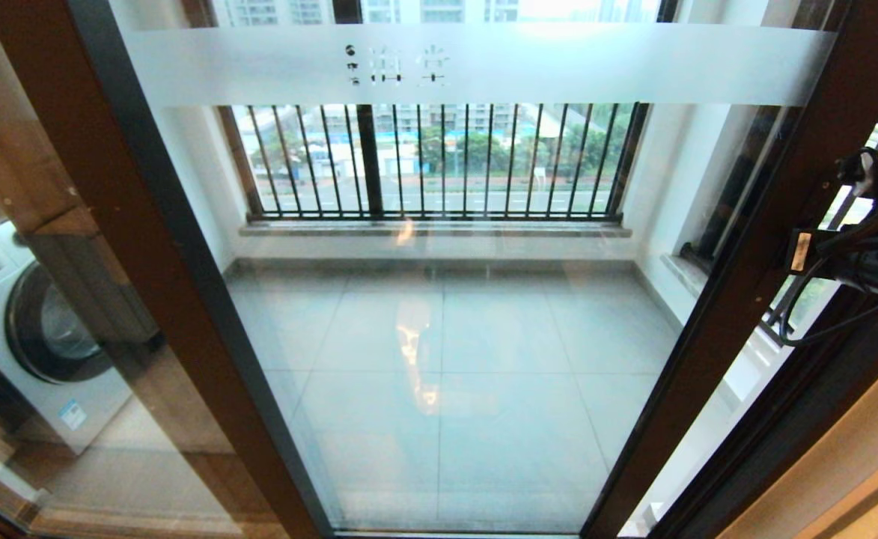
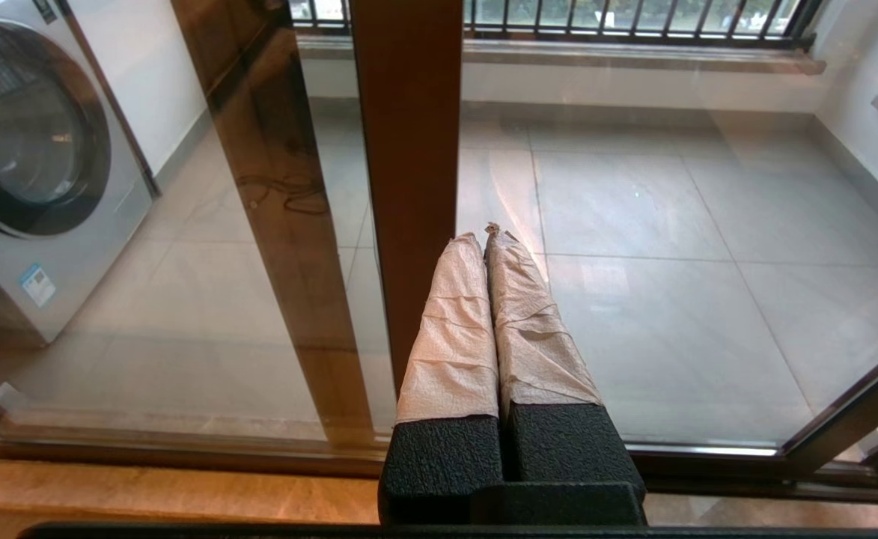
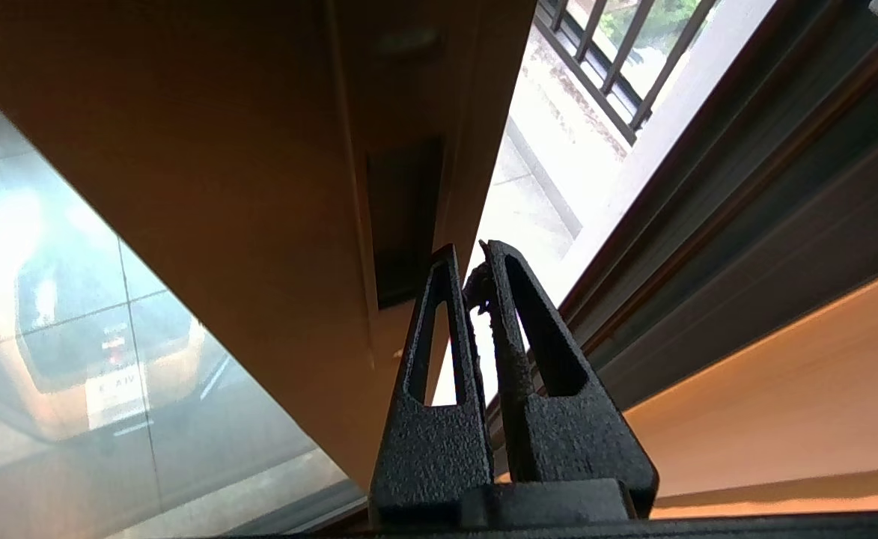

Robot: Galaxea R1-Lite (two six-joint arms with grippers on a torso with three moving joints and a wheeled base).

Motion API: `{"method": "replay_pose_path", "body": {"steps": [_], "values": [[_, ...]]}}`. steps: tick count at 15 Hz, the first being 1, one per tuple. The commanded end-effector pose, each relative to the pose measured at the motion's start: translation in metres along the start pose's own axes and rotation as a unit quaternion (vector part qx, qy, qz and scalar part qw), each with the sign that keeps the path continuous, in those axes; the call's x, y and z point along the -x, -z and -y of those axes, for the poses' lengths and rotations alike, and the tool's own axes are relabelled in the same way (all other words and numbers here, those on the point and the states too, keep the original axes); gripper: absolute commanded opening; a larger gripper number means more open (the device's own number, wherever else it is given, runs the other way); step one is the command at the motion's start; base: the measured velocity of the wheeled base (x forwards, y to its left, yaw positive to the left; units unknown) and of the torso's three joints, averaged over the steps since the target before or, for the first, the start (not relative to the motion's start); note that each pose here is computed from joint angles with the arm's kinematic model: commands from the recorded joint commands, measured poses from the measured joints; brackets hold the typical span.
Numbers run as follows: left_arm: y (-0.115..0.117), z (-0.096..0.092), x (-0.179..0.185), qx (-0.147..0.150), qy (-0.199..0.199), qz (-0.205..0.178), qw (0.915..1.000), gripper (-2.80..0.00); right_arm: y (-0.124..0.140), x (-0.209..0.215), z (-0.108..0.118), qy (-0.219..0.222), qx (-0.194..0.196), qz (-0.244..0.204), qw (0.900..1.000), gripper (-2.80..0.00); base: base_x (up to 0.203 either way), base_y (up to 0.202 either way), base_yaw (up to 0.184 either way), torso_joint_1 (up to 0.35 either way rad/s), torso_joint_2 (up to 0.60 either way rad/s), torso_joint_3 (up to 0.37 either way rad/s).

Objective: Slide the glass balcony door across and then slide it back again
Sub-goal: Close the slid door

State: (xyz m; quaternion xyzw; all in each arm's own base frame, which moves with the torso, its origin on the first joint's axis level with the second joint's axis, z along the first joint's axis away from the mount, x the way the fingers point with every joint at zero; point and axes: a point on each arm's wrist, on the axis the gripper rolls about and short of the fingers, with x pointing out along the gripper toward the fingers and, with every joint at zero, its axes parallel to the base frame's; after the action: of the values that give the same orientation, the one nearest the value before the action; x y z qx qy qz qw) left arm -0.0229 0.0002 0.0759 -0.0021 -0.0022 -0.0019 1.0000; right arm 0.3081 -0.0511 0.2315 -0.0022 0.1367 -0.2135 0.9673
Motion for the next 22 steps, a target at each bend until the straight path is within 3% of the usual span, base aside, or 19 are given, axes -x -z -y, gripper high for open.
{"method": "replay_pose_path", "body": {"steps": [1, 9, 12, 22], "values": [[0.0, 0.0, 0.0, 0.0, 0.0, -0.001, 1.0, -2.8, 0.0, -0.003, -0.001, 0.001, 0.0, 0.0, 1.0, -2.8, 0.0, 0.0, 0.0, 0.0, 0.0, 0.0], [0.0, 0.0, 0.0, 0.0, 0.0, -0.001, 1.0, -2.8, -0.002, 0.001, -0.002, -0.006, -0.002, 0.002, 1.0, -2.8, 0.0, 0.0, 0.0, 0.0, 0.0, 0.0], [0.0, 0.0, 0.0, 0.0, 0.0, 0.0, 1.0, -2.8, -0.002, 0.0, -0.003, -0.033, -0.013, 0.001, 0.999, -2.8, 0.0, 0.0, 0.0, 0.0, 0.0, 0.0], [0.0, 0.0, 0.0, 0.0, 0.0, 0.0, 1.0, -2.8, 0.0, -0.021, -0.006, -0.027, -0.014, -0.006, 1.0, -2.8, 0.0, 0.0, 0.0, 0.0, 0.0, 0.0]]}}
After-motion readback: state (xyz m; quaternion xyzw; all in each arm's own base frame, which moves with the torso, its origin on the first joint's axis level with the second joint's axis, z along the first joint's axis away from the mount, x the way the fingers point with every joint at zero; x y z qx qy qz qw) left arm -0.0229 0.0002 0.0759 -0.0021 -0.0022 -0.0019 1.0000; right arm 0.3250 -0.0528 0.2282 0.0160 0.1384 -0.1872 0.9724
